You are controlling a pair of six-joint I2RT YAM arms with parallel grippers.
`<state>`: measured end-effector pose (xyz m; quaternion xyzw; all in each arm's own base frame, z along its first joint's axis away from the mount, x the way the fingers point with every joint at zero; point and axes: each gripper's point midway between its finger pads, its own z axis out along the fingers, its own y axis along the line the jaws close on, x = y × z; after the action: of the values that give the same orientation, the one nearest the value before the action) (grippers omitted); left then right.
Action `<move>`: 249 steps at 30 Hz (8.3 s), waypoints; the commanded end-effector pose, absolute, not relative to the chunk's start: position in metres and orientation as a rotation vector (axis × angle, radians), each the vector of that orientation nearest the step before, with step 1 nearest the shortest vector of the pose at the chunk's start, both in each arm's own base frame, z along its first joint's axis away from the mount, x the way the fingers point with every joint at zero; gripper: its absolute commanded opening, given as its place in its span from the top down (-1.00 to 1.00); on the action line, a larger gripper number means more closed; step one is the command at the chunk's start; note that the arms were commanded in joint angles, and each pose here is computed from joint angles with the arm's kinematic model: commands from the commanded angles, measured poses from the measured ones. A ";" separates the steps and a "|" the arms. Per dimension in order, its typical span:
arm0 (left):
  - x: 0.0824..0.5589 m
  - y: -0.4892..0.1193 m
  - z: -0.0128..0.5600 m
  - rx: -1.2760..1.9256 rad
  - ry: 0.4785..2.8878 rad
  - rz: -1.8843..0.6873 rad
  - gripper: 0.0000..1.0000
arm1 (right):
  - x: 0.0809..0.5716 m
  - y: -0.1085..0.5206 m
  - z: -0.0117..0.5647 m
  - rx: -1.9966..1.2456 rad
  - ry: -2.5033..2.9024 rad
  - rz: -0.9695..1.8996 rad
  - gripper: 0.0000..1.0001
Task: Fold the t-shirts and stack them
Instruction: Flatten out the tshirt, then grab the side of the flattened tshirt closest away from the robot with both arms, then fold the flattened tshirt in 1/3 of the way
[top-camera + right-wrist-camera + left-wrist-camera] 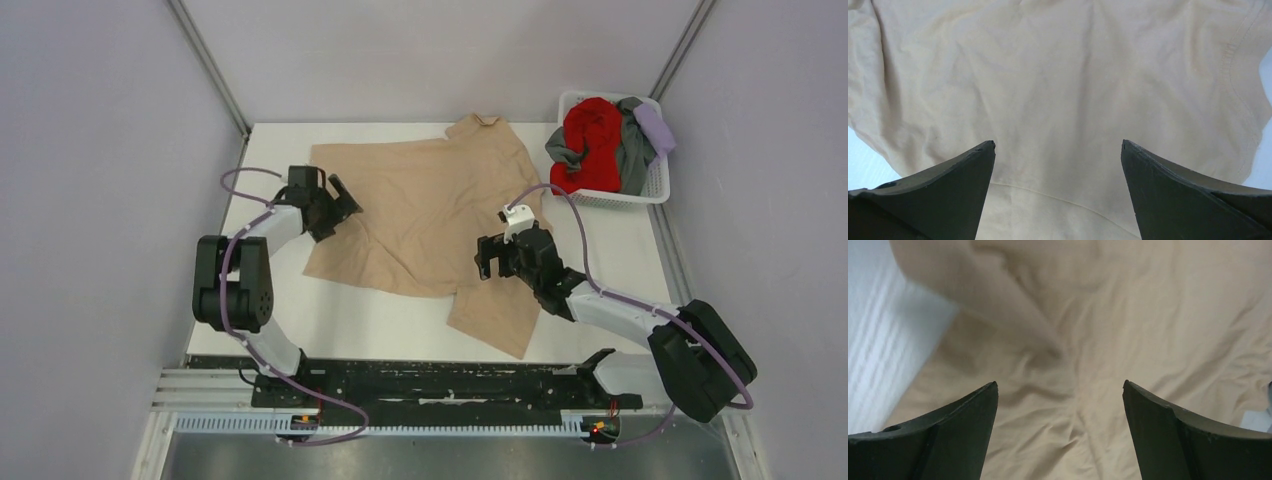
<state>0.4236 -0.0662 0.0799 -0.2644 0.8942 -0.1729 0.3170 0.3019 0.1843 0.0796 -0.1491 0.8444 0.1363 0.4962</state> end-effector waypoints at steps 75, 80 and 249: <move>0.222 0.014 0.009 -1.596 2.116 0.185 0.08 | 0.222 0.142 0.052 -0.477 2.226 0.300 -0.97; 0.225 0.014 0.002 -1.579 2.157 0.217 0.57 | 0.222 0.142 0.054 -0.476 2.222 0.306 -0.97; 0.399 0.029 0.112 -0.999 2.366 0.168 -0.99 | 0.501 0.200 0.162 -0.828 2.032 0.149 -0.72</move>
<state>0.3942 -0.0048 0.1403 -0.3885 0.8531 -0.0336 0.3466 0.4475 0.2032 0.1637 -0.2639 0.8345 0.0829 0.4765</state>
